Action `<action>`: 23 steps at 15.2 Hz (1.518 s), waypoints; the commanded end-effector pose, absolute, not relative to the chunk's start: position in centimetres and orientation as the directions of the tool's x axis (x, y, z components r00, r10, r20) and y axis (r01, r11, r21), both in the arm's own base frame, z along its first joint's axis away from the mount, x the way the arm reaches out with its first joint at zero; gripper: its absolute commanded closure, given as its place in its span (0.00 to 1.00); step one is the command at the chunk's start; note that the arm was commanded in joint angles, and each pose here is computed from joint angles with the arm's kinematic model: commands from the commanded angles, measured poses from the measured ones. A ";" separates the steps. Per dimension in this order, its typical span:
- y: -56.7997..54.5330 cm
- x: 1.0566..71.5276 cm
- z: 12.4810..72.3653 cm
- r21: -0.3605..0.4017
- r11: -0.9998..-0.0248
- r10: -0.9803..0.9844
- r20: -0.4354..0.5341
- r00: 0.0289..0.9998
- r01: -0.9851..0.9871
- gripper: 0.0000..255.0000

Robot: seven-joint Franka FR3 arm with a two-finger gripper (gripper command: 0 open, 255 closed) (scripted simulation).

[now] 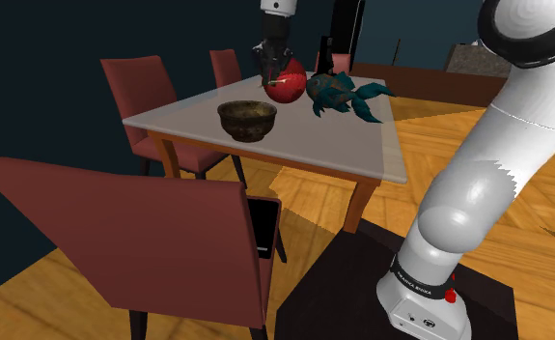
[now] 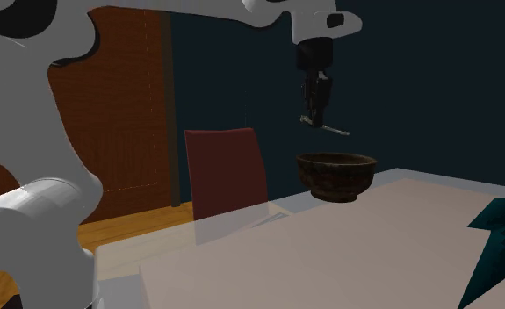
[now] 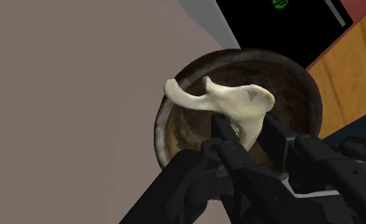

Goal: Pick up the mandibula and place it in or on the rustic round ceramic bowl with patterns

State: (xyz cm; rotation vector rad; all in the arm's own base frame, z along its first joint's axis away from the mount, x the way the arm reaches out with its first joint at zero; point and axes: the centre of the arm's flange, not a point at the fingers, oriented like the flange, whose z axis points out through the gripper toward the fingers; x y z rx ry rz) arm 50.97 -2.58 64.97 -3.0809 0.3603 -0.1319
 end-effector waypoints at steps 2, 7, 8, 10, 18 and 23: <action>-0.7 54.7 65.0 -0.047 -0.972 -0.232 0.080 0.969 -0.229 1.00; 0.6 57.0 63.5 -0.047 -0.972 -0.232 0.080 0.969 -0.229 1.00; 0.6 57.0 63.0 -0.047 -0.972 -0.232 0.080 0.969 -0.229 1.00; 0.6 57.0 61.9 -0.047 -0.972 -0.232 0.080 0.969 -0.229 1.00; 0.6 57.0 57.7 -0.047 -0.972 -0.232 0.080 0.969 -0.229 1.00; 0.6 57.0 57.2 -0.047 -0.972 -0.232 0.080 0.969 -0.229 1.00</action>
